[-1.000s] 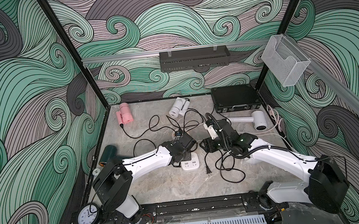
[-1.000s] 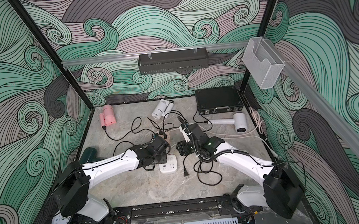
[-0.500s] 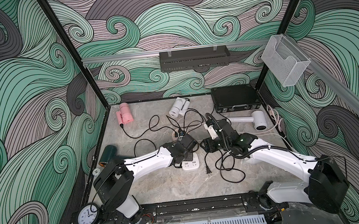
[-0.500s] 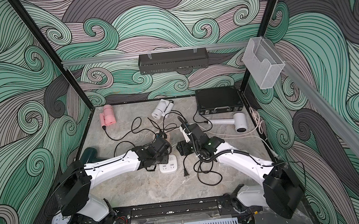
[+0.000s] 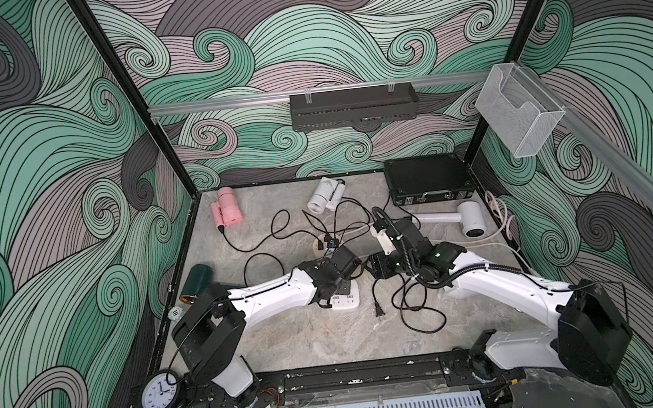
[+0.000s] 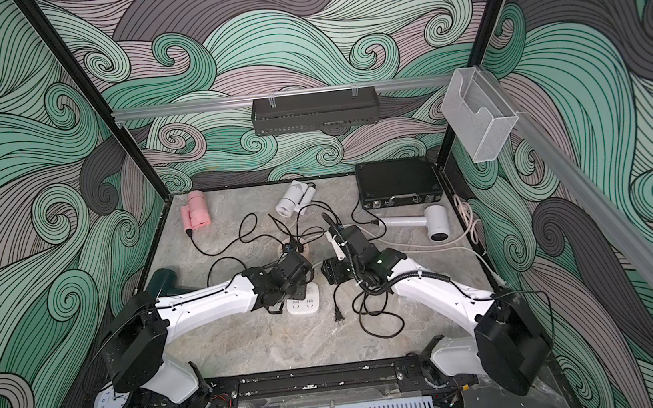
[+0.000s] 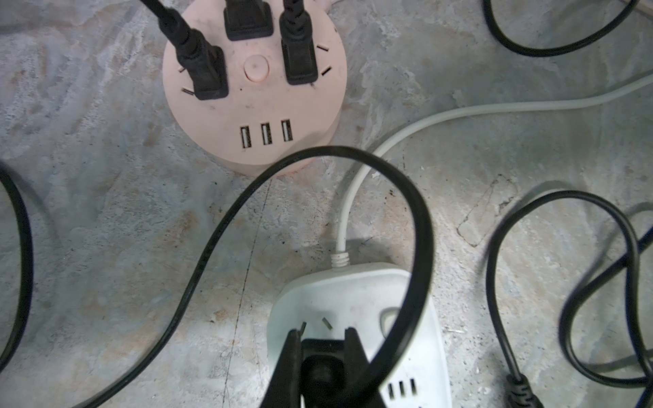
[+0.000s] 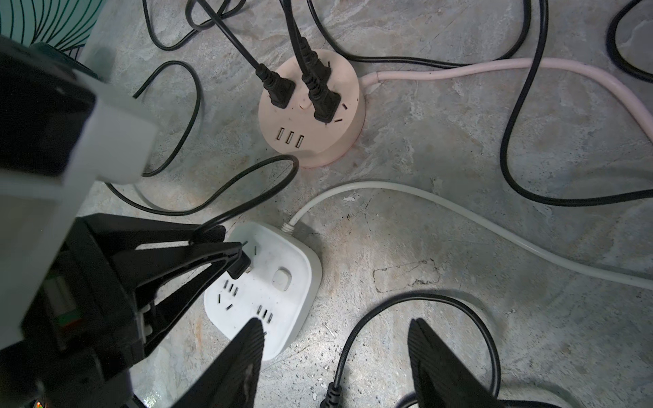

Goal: Charge the blow dryers
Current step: Insert the plug into the socket.

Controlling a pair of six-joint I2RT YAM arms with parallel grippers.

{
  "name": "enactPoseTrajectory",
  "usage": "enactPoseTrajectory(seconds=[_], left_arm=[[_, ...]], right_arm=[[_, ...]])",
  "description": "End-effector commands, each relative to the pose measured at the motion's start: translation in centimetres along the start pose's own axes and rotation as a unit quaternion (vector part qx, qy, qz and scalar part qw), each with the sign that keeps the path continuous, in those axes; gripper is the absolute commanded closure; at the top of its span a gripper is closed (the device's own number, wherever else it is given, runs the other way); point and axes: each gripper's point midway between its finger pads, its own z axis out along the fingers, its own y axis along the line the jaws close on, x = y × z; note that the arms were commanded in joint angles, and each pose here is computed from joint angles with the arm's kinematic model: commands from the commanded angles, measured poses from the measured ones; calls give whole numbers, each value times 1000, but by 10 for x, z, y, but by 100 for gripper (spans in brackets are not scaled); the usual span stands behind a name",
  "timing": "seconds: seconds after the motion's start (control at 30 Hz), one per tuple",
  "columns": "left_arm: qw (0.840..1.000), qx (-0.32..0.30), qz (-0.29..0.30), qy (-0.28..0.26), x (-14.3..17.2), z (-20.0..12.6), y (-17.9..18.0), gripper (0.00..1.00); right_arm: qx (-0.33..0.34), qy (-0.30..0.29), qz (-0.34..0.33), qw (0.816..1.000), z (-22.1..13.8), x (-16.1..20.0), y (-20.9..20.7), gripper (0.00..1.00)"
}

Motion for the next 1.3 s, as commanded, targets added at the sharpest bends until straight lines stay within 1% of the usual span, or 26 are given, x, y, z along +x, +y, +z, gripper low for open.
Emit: enactPoseTrajectory(seconds=[0.0, 0.13, 0.23, 0.5, 0.63, 0.8, 1.07, 1.27], left_arm=[[1000, -13, 9, -14, -6, -11, 7, 100], [1000, -1, 3, -26, -12, -19, 5, 100], [1000, 4, 8, -20, -13, -21, 3, 100], [1000, -4, 23, -10, -4, -10, 6, 100], [999, 7, 35, 0, -1, -2, 0, 100], [999, 1, 40, 6, 3, 4, 2, 100], [999, -7, 43, 0, 2, 3, 8, 100], [999, -18, 48, 12, 10, 4, 14, 100]], right_arm=[[10, 0, -1, 1000, 1, -2, -3, 34], [11, 3, -2, 1000, 2, -1, -3, 34], [12, 4, -2, 1000, 3, -1, -3, 34], [12, 6, -3, 1000, 4, 0, -4, 34], [13, 6, -6, 1000, 4, -1, -3, 34], [14, 6, -6, 1000, 3, -2, -4, 34], [15, 10, -7, 1000, 6, -1, -4, 34], [16, 13, -6, 1000, 8, 0, -4, 34]])
